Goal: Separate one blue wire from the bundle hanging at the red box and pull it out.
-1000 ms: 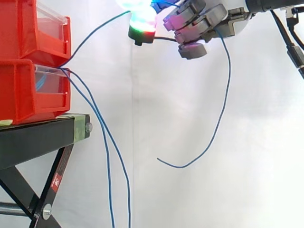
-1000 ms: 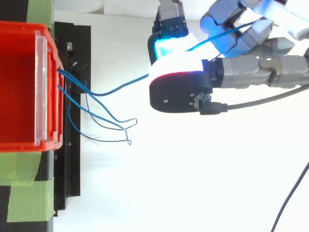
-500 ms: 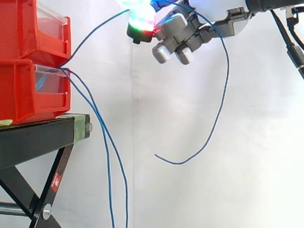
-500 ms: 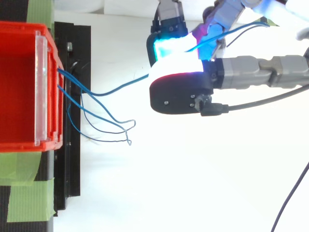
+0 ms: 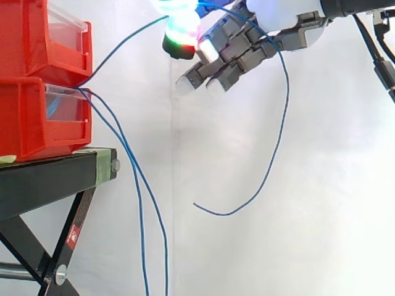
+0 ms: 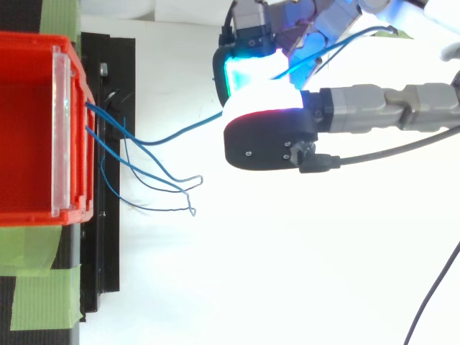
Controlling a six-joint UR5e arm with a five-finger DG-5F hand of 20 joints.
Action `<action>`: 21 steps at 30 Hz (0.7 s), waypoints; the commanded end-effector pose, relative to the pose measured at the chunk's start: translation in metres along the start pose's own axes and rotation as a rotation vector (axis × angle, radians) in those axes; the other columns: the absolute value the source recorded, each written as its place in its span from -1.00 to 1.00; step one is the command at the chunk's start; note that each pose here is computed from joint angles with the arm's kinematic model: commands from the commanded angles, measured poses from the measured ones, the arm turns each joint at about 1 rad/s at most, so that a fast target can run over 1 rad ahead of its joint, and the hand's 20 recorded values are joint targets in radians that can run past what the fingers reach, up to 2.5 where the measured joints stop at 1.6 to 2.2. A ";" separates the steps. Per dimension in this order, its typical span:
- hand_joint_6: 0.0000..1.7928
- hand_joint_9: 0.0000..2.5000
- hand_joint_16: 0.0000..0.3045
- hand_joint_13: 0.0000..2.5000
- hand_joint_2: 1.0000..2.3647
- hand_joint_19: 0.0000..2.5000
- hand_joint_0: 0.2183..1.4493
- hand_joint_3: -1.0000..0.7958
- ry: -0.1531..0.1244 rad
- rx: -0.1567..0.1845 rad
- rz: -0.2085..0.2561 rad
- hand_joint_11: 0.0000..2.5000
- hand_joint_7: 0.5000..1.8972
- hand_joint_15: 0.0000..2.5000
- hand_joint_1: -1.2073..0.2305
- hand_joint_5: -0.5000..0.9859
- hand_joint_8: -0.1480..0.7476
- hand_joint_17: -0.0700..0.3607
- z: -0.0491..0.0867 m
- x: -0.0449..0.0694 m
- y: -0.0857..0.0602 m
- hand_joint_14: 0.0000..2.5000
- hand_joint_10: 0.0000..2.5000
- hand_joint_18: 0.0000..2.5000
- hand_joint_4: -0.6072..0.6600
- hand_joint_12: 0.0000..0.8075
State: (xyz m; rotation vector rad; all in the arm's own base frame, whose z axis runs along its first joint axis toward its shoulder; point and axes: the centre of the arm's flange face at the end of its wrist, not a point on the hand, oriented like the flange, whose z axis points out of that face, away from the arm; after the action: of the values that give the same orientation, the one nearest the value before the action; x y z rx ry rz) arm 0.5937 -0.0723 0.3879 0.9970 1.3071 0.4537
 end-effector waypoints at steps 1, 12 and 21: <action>-0.01 -0.29 -0.65 -0.59 -0.99 -0.59 -0.26 0.40 0.001 0.003 -0.002 -0.52 0.37 -0.64 -0.48 -0.50 -0.13 -0.12 0.000 0.000 -0.001 -0.99 -0.99 -0.61 -0.58 -0.03; -0.01 -0.53 -0.68 -0.83 -1.00 -0.88 -0.26 0.39 0.020 0.026 -0.020 -0.87 0.30 -0.87 -0.53 -0.48 -0.28 -0.16 -0.003 0.001 -0.004 -1.00 -1.00 -0.91 -0.66 -0.13; -0.03 -0.79 -0.69 -0.98 -1.00 -0.99 -0.27 0.37 0.068 0.063 -0.127 -1.00 0.32 -0.90 -0.55 -0.48 -0.43 -0.18 -0.011 0.005 -0.007 -1.00 -1.00 -1.00 -0.64 -0.20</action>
State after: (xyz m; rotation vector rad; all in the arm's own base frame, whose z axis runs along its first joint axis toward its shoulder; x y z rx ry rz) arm 0.5861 -0.0700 0.3821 0.9847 1.3946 0.3959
